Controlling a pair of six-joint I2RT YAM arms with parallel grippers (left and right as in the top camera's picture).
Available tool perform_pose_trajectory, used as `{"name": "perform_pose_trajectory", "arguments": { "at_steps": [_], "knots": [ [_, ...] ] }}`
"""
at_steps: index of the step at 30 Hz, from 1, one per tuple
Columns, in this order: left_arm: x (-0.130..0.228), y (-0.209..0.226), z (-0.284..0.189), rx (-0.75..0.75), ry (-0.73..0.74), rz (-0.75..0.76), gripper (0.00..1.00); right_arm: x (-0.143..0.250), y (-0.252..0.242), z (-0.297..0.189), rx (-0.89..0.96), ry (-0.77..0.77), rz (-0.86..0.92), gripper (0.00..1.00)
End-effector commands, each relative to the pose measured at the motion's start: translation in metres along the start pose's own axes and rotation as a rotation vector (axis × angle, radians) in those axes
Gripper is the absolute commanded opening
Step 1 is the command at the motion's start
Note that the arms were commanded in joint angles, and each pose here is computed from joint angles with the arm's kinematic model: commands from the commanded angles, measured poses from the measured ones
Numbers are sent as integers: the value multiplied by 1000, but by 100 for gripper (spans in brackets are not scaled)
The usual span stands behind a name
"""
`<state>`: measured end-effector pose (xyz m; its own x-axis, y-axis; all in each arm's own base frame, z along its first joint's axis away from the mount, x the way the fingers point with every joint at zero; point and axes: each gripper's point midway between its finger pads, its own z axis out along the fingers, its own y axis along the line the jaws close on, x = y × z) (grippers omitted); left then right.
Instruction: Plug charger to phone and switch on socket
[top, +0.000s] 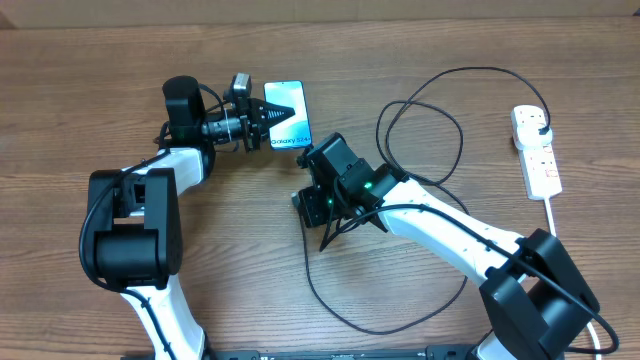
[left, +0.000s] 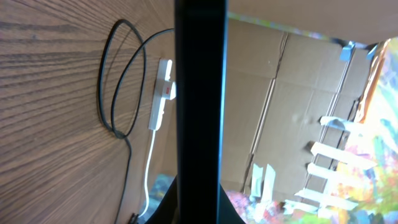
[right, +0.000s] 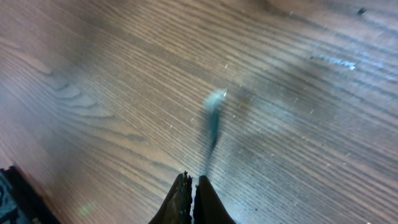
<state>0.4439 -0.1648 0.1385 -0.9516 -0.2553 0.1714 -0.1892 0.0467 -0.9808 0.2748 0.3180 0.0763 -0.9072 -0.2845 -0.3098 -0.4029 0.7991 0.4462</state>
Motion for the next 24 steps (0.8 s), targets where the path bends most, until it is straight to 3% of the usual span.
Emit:
{"name": "perform_pose_trajectory", "arguments": {
  "at_steps": [1, 5, 9, 13, 14, 16, 24],
  "knots": [
    [2, -7, -4, 13, 32, 92, 4, 1, 2, -10, -46, -7, -18, 4],
    [3, 0, -4, -2, 31, 78, 4, 4, -1, -12, -68, -4, -23, 4],
    [2, 4, -4, -12, 23, 82, 4, -3, -20, -12, 33, -40, -17, 4],
    [-8, 5, -13, -18, -25, 74, 4, -15, -13, -11, 26, -97, -82, 36],
    [-10, 6, -15, -18, -32, 65, 4, -19, -12, -10, 43, -118, -103, 50],
    [-13, 5, -20, -15, -44, 56, 4, -23, -13, -5, 95, -149, -130, 59],
    [-14, 4, -28, -5, -40, 55, 4, -3, -29, 42, 266, -89, -269, 61]
  ]
}}
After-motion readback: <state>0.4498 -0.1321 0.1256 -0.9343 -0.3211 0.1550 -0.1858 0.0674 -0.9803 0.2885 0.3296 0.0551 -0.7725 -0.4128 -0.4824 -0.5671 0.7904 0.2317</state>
